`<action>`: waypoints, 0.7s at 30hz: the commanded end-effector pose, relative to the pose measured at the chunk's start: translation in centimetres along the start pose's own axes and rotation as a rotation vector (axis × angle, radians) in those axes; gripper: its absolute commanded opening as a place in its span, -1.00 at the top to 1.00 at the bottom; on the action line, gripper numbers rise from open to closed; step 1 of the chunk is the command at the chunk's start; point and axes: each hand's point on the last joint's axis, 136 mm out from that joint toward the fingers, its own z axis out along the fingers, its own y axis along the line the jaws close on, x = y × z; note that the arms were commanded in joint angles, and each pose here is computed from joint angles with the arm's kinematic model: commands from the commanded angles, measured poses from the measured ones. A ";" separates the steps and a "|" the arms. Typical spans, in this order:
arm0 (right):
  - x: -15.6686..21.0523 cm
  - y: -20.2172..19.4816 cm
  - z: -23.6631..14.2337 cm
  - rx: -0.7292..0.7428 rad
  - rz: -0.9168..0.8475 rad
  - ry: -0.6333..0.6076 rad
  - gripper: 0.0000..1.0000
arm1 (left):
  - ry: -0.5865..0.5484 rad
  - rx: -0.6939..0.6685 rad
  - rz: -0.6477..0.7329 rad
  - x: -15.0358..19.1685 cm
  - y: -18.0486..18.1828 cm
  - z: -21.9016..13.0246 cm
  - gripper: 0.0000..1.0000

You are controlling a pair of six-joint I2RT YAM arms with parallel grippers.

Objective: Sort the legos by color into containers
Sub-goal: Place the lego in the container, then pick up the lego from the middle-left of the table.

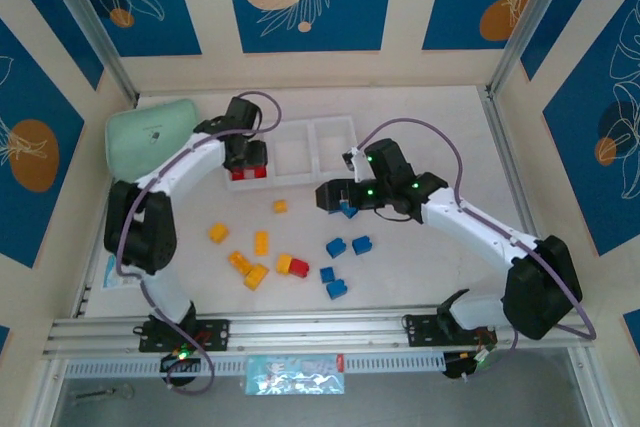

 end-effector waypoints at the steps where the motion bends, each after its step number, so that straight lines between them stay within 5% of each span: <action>1: 2.4 -1.2 -0.7 0.041 0.016 0.062 -0.98 | 0.038 0.110 0.015 3.7 -2.8 -2.2 -0.21; 13: 6.8 -1.7 -2.7 0.061 0.054 0.154 -0.98 | 0.129 0.119 0.108 15.5 -6.3 -7.3 -0.21; 21: 9.1 -2.5 -2.9 0.076 0.074 0.194 -0.98 | 0.124 0.145 -0.052 21.7 -8.0 -8.8 -0.27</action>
